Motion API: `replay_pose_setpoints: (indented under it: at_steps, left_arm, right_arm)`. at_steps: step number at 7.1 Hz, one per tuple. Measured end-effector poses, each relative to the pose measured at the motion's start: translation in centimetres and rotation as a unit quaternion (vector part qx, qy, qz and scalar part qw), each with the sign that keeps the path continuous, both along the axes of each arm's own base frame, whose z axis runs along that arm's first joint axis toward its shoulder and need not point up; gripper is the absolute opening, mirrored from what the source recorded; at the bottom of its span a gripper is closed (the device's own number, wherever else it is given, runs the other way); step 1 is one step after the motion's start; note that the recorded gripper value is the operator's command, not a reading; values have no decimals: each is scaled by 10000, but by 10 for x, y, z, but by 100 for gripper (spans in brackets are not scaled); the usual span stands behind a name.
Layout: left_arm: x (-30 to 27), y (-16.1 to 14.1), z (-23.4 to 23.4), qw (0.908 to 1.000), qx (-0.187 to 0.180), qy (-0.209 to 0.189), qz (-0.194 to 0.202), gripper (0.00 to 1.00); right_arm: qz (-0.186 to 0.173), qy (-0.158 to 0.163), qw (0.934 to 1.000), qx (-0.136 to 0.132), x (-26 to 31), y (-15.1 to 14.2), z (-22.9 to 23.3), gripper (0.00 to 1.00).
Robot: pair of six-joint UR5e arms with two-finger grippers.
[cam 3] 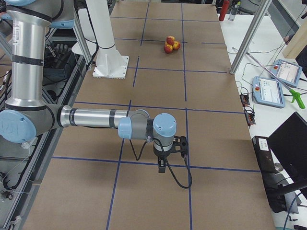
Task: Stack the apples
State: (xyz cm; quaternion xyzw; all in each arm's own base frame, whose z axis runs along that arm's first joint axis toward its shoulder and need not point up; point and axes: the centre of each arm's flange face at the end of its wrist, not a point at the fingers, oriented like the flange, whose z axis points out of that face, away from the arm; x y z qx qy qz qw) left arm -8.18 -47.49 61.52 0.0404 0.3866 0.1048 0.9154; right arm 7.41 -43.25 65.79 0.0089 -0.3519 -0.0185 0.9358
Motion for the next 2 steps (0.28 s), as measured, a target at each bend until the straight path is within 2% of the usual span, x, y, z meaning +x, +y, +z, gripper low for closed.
replay_pose_setpoints:
  at_steps: [2]
  left_arm:
    - [0, -1, -2, 10000, 27, -12, 4, 100]
  right_arm:
    - [1, 0, 10000, -1, 0, 0, 0, 100]
